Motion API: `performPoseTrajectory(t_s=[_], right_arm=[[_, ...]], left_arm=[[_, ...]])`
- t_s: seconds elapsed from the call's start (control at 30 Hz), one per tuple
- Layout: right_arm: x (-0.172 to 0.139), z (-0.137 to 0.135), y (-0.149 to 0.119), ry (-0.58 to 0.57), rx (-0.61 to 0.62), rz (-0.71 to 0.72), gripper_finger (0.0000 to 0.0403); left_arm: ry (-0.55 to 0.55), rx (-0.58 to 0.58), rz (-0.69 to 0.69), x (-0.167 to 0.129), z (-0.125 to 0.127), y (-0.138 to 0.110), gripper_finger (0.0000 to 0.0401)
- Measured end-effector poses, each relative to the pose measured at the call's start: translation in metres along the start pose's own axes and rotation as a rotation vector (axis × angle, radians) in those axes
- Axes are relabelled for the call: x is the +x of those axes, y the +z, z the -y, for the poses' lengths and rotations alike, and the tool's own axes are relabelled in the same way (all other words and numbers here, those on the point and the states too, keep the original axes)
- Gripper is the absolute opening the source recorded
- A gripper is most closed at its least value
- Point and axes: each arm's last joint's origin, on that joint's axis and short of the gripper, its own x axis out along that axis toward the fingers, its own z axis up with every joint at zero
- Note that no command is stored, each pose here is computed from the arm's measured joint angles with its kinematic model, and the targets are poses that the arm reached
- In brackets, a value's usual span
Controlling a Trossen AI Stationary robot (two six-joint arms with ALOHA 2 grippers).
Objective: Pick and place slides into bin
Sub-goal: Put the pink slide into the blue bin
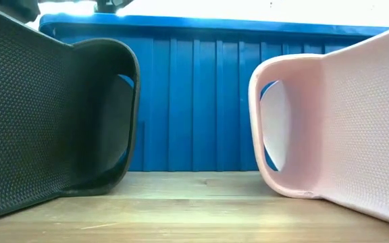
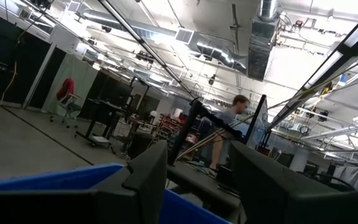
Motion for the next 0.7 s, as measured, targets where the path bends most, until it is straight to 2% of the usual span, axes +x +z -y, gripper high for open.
performPoseTrajectory(t_s=[0.53,0.7], right_arm=[[-0.045,0.014,0.031,-0.139,-0.052,-0.066,0.0013],[-0.063,0.02,0.049,-0.064,-0.077,-0.003,0.0013]], left_arm=[[0.001,-0.016,-0.001,-0.001,-0.001,-0.001,0.016],[0.0,-0.029,0.004,-0.002,-0.001,0.001,0.016]])
